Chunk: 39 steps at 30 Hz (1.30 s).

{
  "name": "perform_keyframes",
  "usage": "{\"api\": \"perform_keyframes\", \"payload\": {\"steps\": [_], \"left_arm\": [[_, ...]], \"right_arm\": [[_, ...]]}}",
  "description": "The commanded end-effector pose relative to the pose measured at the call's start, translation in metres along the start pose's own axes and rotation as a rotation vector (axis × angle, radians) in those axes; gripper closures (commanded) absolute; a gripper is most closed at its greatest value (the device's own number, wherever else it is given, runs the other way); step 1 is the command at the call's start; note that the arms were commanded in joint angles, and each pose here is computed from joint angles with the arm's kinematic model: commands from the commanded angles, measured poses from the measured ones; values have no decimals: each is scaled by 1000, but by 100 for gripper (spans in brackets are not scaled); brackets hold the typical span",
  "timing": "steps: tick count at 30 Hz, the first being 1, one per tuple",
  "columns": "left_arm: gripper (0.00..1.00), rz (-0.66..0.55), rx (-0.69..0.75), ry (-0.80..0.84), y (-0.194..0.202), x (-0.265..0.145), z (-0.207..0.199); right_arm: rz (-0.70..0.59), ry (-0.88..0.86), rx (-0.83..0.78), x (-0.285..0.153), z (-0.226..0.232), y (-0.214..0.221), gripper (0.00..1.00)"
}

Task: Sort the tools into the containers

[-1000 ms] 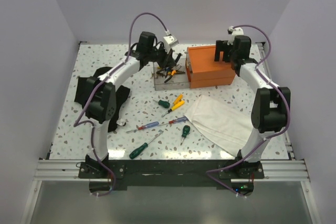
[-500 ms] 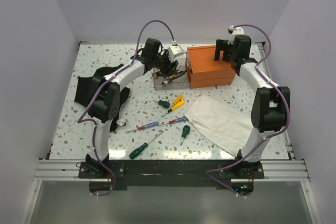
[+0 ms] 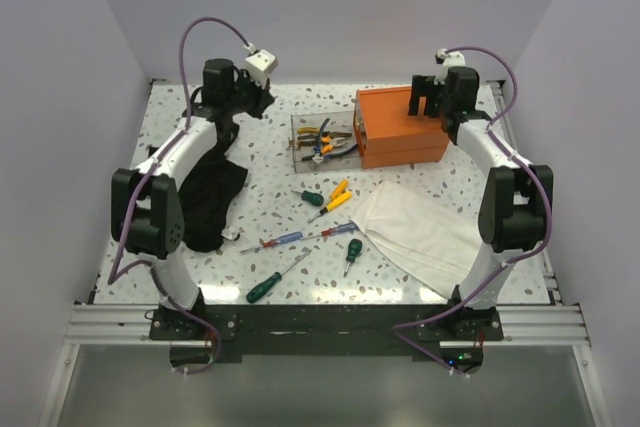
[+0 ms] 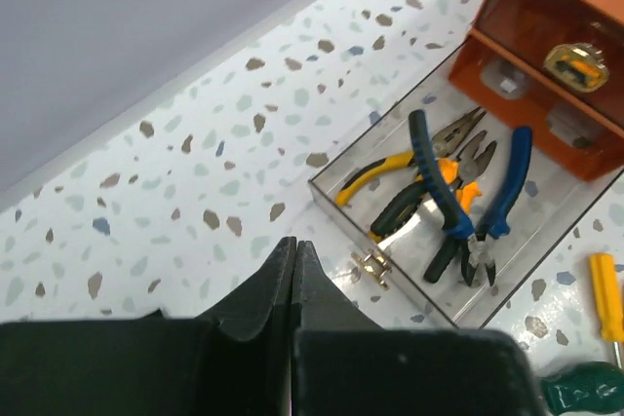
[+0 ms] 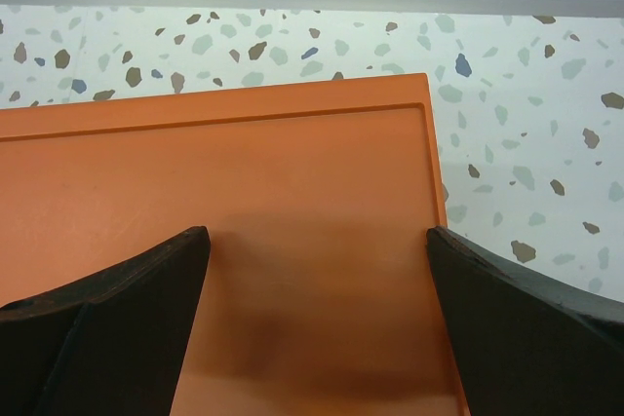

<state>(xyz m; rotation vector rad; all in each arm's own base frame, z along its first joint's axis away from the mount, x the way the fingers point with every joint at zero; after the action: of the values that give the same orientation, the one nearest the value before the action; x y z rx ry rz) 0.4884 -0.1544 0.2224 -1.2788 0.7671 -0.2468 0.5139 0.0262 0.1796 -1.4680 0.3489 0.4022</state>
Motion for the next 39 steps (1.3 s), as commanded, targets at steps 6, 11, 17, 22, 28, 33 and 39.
{"api": "perform_keyframes", "payload": {"steps": [6,11,17,22,28,33,39], "left_arm": [[100,135,-85,72,80,25,-20],[100,109,-62,117,85,45,-43],[100,56,-50,248,71,75,-81],[100,-7,-27,396,57,99,-120],[100,-102,-42,477,54,124,-159],[100,-132,-100,507,51,154,-173],[100,-150,-187,551,35,176,-178]], "right_arm": [[364,74,51,4,-23,108,2],[374,73,47,3,-23,110,2],[384,72,51,1,-22,114,2],[400,56,39,-1,-13,120,2],[429,24,11,-4,8,123,2],[445,-3,9,-9,18,123,3],[481,-8,10,-18,19,141,3]]}}
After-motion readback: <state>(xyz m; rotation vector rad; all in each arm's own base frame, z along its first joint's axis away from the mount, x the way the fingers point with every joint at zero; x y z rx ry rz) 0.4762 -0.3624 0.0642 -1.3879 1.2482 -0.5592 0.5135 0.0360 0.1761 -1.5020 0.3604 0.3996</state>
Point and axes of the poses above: each gripper's point midway between its finger pads, its own x axis out along the fingers, its own z axis along the line the jaws close on, y = z × x, the point moved 3 cm from there along -x, back along the fingers, and after that the axes turned 2 degrees about x, right-handed, at the moved point
